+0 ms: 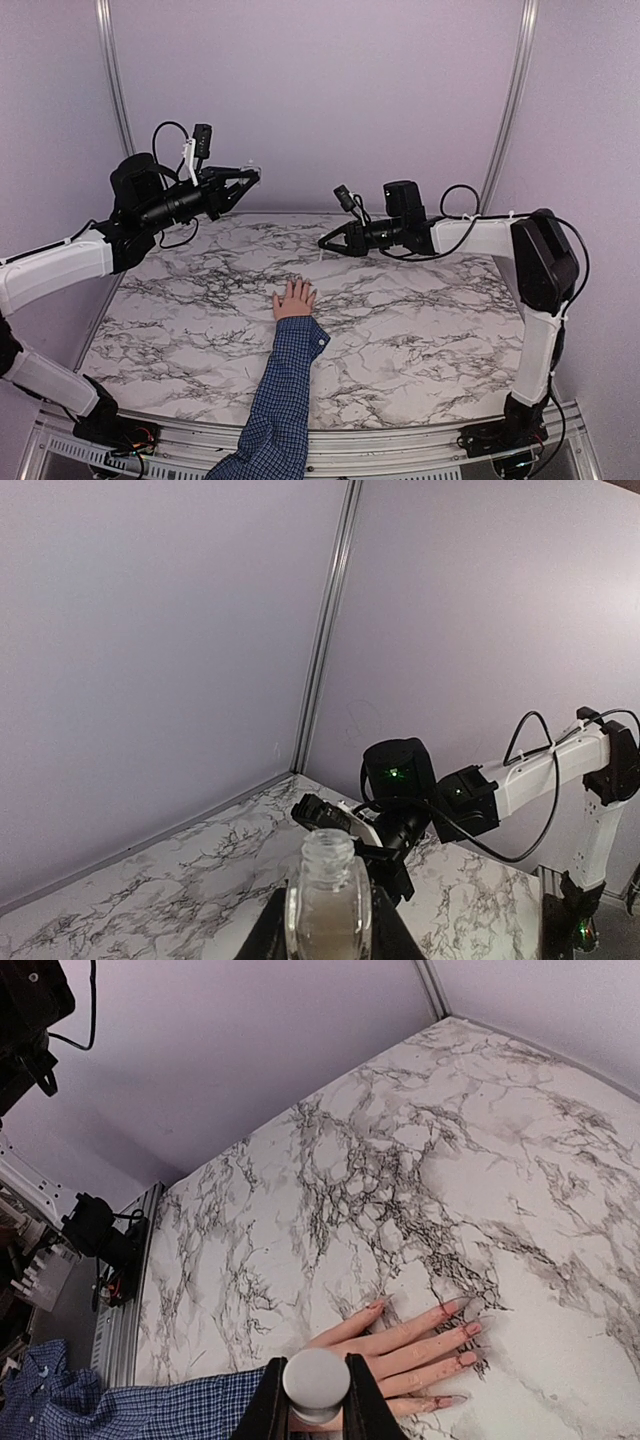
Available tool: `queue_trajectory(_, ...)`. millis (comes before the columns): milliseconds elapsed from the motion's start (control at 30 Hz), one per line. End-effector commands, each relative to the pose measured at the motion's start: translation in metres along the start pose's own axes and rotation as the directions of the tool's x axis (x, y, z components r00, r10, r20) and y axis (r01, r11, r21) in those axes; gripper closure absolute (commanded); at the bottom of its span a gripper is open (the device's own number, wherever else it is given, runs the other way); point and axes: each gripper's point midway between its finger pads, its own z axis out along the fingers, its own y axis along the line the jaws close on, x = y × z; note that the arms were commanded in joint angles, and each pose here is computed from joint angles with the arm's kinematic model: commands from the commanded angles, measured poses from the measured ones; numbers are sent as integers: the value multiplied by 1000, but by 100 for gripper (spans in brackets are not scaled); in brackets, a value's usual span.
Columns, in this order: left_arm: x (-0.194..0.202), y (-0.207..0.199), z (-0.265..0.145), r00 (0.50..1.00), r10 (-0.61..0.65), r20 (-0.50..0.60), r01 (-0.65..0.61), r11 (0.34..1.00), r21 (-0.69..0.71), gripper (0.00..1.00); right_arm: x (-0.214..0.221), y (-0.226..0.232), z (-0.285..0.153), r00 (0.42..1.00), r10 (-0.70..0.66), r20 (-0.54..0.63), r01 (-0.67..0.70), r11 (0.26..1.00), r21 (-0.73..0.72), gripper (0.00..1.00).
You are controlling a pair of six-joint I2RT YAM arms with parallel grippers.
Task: Paint the nails
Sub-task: Paint the hand on the nail.
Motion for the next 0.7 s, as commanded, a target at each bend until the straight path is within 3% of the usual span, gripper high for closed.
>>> queue_trajectory(0, -5, 21, 4, 1000, -17, 10, 18, 998, -56, 100, -30, 1, 9, 995, -80, 60, 82, 996, -31, 100)
queue_trajectory(200, -3, 48, 20, 999, -51, 6, 51, 993, -102, 100, -24, -19, 14, 997, -49, 53, 50, 998, -31, 100)
queue_trajectory(667, -1, 58, 5, 1000, -28, -15, 26, 997, -73, 100, -27, -32, 58, 996, -82, 35, 84, 995, -47, 100)
